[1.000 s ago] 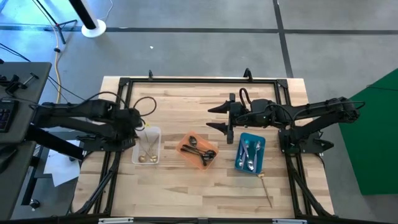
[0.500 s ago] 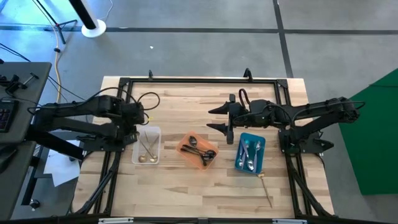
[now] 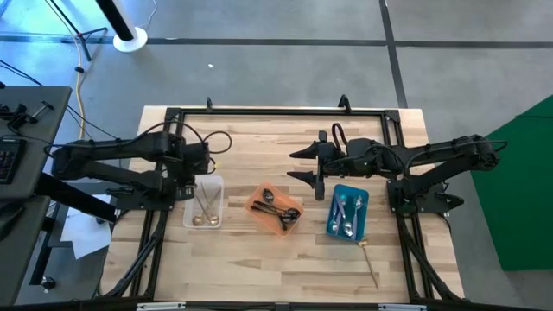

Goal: Sort silverware by color (type)
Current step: Put the left gold spoon into the transparent bin

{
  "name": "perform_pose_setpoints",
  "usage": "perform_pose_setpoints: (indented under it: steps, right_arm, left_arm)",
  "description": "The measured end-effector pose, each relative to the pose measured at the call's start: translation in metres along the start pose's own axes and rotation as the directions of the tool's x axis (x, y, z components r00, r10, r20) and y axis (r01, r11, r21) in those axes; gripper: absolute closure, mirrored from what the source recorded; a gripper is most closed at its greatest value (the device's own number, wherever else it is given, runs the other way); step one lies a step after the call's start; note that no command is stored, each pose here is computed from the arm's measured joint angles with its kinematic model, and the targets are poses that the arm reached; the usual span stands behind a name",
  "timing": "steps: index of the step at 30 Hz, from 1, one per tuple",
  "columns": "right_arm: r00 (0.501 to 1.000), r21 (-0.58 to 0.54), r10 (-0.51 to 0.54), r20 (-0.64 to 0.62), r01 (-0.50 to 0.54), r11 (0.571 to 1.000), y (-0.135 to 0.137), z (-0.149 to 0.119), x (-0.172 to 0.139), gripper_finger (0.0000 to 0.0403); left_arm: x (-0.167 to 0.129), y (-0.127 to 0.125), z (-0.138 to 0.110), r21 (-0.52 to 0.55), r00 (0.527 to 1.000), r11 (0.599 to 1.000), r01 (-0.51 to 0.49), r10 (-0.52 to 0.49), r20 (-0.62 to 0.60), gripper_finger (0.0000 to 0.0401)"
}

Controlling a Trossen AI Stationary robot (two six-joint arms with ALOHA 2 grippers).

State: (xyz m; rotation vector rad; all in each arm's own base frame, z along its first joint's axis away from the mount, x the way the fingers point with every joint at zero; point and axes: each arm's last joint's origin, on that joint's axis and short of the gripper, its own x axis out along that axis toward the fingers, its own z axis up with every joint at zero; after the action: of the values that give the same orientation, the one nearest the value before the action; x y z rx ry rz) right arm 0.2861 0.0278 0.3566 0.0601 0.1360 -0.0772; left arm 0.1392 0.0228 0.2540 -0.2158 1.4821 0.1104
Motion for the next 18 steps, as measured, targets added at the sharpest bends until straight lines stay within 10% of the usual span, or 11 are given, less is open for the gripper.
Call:
perform_pose_setpoints:
  steps: [18]
  right_arm:
    - [1.0, 0.016, 0.0, 0.0, 0.0, 1.0, 0.0, 0.0, 0.0, 0.0167]
  left_arm:
    - [0.03, 0.002, 0.011, 0.043, 0.998, 0.999, 0.003, 0.0, -0.068, 0.0401]
